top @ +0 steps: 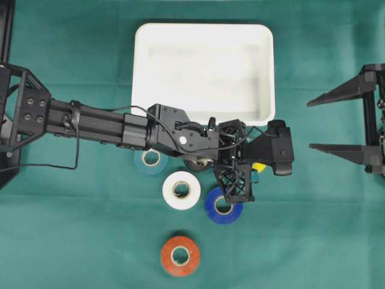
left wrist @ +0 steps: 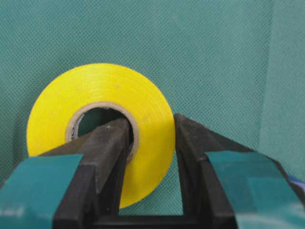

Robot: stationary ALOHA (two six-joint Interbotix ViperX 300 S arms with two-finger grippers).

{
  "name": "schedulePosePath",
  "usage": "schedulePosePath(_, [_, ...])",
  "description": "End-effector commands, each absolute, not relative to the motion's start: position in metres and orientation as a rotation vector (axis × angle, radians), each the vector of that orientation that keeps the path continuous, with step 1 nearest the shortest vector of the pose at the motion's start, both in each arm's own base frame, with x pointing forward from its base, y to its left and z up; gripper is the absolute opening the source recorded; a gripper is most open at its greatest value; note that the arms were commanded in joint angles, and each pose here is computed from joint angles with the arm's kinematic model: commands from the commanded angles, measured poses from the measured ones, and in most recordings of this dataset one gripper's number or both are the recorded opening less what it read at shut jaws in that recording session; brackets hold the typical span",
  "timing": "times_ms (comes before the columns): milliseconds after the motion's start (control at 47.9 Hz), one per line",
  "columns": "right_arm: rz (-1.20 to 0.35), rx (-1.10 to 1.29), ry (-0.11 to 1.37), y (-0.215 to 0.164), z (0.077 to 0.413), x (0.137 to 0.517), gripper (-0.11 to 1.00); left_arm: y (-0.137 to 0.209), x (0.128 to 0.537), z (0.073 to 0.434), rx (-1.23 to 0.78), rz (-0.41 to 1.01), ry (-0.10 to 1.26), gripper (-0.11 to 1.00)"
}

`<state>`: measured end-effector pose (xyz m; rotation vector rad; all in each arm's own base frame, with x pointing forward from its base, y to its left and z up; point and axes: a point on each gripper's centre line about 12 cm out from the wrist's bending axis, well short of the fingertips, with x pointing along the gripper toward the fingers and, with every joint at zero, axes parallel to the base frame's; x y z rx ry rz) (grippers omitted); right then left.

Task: Pick up the tape from a random location and place it into the white case.
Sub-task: 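Lower the left gripper and close it on the yellow tape roll's rim, then lift the yellow tape roll upward with the left gripper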

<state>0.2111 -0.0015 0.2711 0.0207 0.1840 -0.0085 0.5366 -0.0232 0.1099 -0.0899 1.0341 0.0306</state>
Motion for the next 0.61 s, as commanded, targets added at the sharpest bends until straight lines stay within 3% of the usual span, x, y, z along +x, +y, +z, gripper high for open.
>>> schedulePosePath(0, [-0.009,0.018,0.169,-0.002,0.277,0.214,0.92,-0.029,0.539,0.122,-0.087,0.02,1.01,0.23])
schedulePosePath(584, [-0.009,0.018,0.166,-0.002,0.278,0.213,0.92,-0.028,0.539,0.142,-0.088,0.019,0.973,0.23])
